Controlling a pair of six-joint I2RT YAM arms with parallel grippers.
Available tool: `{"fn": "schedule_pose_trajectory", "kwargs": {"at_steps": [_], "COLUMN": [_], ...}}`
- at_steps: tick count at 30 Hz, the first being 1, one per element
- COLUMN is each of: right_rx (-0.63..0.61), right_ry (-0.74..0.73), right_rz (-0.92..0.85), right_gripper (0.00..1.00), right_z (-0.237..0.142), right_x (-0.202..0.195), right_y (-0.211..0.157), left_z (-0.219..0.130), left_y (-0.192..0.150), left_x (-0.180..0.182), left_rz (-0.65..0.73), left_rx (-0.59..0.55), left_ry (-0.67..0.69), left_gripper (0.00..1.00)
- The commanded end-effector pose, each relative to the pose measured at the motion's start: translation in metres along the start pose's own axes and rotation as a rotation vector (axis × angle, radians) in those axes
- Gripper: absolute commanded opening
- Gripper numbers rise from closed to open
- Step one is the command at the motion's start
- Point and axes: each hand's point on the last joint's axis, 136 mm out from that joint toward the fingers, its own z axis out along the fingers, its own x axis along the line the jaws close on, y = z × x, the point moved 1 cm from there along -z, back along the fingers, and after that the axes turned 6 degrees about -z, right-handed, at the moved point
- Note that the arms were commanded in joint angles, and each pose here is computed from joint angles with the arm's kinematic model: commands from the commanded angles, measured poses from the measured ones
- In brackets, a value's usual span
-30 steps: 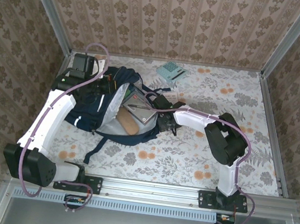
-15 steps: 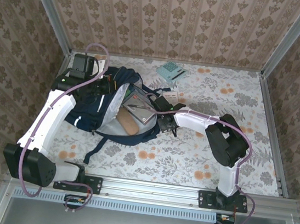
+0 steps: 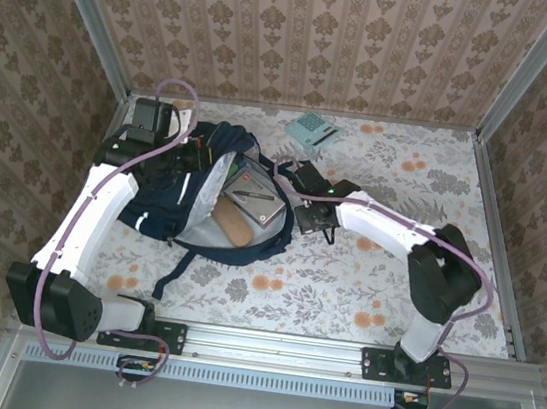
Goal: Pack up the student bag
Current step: Pick up the pencil pouch from the top-center of the table, then place the pencil pouch in the student bag.
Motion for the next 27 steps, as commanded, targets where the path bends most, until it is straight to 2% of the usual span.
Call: {"fn": "schedule_pose_trajectory", "kwargs": {"at_steps": [1, 5, 10, 18, 27], "right_rx": [-0.113, -0.217, -0.270, -0.251, -0.255], "right_ry": [0.051, 0.163, 0.249, 0.299, 0.263], "right_rz": [-0.025, -0.079, -0.151, -0.307, -0.542], "right_gripper": [0.00, 0.00, 0.00, 0.00, 0.00], "right_z": [-0.050, -0.085, -0.105, -0.095, -0.077], "right_x": [-0.004, 0.009, 0.030, 0.085, 0.153], "right_y": [0.022, 0.033, 0.034, 0.022, 0.027], "left_z": [-0.027, -0.026, -0.025, -0.031, -0.037], "left_y": [0.024, 0.026, 0.031, 0.040, 0.042], "left_x": [-0.023, -0.024, -0.025, -0.029, -0.034], "left_rz": [0.023, 0.021, 0.012, -0.003, -0.012], "left_rx": [-0.116, -0.114, -0.117, -0.131, -0.131], "left_ry": [-0.083, -0.086, -0.092, -0.109, -0.136], "left_gripper": [0.00, 0.00, 0.00, 0.00, 0.00]}}
